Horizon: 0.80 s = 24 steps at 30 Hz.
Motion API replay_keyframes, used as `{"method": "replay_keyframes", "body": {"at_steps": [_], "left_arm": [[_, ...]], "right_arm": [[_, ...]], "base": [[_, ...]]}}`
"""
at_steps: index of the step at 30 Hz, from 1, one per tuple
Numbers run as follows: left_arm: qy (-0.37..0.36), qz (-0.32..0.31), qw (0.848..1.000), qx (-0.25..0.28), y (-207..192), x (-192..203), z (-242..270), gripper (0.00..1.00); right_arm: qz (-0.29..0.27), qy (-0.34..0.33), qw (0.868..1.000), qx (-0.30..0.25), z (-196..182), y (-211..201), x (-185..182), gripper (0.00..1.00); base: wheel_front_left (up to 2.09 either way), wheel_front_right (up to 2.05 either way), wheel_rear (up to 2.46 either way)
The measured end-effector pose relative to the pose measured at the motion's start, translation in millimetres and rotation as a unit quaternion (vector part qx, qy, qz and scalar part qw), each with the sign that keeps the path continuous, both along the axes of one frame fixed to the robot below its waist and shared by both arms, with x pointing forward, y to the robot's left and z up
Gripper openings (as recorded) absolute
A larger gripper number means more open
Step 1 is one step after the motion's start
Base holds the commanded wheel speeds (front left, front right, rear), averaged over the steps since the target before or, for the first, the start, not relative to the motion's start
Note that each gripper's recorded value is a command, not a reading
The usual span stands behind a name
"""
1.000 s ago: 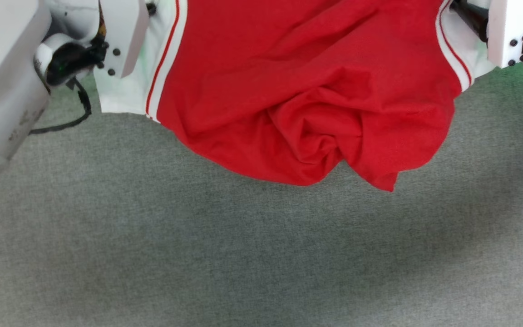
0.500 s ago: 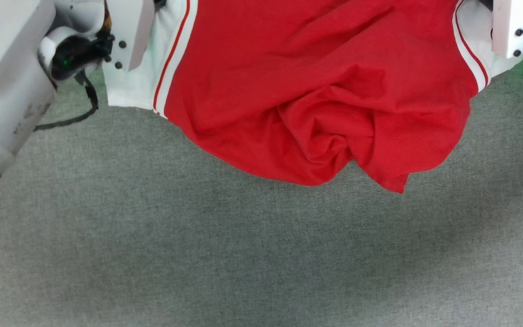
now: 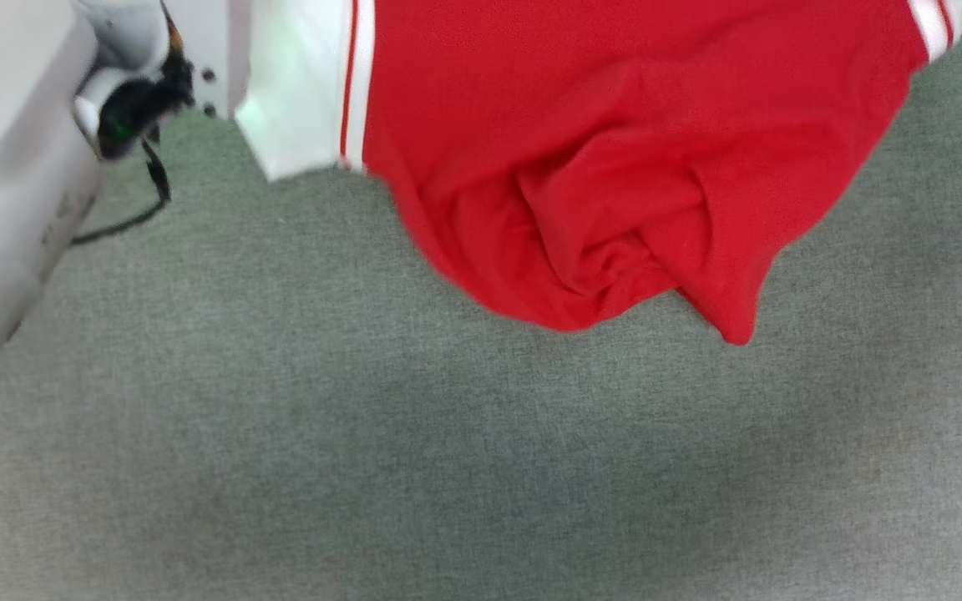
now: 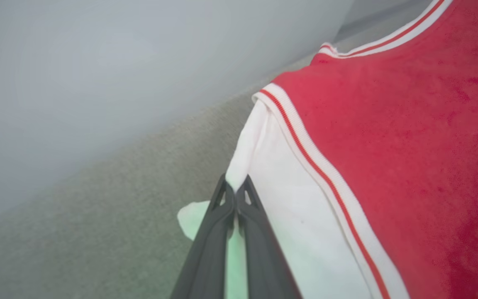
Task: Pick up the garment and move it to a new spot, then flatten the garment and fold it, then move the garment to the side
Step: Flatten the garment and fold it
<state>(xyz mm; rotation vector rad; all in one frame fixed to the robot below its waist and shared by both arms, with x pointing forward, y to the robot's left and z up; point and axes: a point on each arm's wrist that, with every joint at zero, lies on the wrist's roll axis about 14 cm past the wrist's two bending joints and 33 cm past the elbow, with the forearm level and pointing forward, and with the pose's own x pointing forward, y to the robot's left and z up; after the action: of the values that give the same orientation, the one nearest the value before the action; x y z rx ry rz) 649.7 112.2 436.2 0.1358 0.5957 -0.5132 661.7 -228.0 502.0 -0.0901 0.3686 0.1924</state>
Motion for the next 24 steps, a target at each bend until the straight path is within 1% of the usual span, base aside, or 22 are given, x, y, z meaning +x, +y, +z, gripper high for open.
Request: {"method": "replay_keyframes", "body": {"at_steps": [3, 6, 10, 14, 16, 18, 20, 22, 24], "left_arm": [[-0.071, 0.041, 0.996, -0.026, 13.4, 21.3, 34.1, 0.00], [-0.158, 0.106, 0.980, -0.056, 32.4, 47.2, 78.3, 0.00], [-0.244, 0.164, 0.948, -0.119, 39.5, 68.0, 131.6, 0.00], [-0.316, 0.209, 0.909, -0.174, 54.0, 80.8, 193.7, 0.00], [-0.342, 0.220, 0.890, -0.205, 58.5, 83.4, 227.1, 0.00], [-0.368, 0.216, 0.878, -0.219, 59.5, 82.8, 256.5, 0.00], [-0.392, 0.212, 0.863, -0.239, 62.5, 79.2, 284.4, 0.00], [-0.408, 0.207, 0.855, -0.244, 65.1, 74.2, 298.0, 0.00], [-0.419, 0.206, 0.842, -0.271, 69.5, 67.6, 311.5, 0.00]], "right_arm": [[-0.008, -0.065, 0.998, 0.014, 36.4, 3.1, 12.8, 0.00], [-0.023, -0.131, 0.991, 0.032, 75.5, 2.6, 27.1, 0.00], [-0.043, -0.221, 0.973, 0.055, 132.8, 3.0, 44.4, 0.00], [-0.056, -0.297, 0.950, 0.081, 192.8, 2.9, 52.8, 0.00], [-0.060, -0.328, 0.938, 0.093, 221.5, 1.7, 53.2, 0.00], [-0.063, -0.345, 0.931, 0.099, 239.1, 0.9, 52.8, 0.00], [-0.062, -0.355, 0.927, 0.104, 248.0, 2.6, 52.1, 0.00], [-0.061, -0.359, 0.926, 0.104, 253.1, 4.3, 50.2, 0.00], [-0.053, -0.367, 0.923, 0.103, 260.4, 8.6, 47.2, 0.00]], "base": [[0.00, 0.00, 0.00], [0.00, 0.00, 0.00], [0.00, 0.00, 0.00], [0.00, 0.00, 0.00], [0.00, 0.00, 0.00], [0.00, 0.00, 0.00], [0.00, 0.00, 0.00], [0.00, 0.00, 0.00], [0.00, 0.00, 0.00]]}}
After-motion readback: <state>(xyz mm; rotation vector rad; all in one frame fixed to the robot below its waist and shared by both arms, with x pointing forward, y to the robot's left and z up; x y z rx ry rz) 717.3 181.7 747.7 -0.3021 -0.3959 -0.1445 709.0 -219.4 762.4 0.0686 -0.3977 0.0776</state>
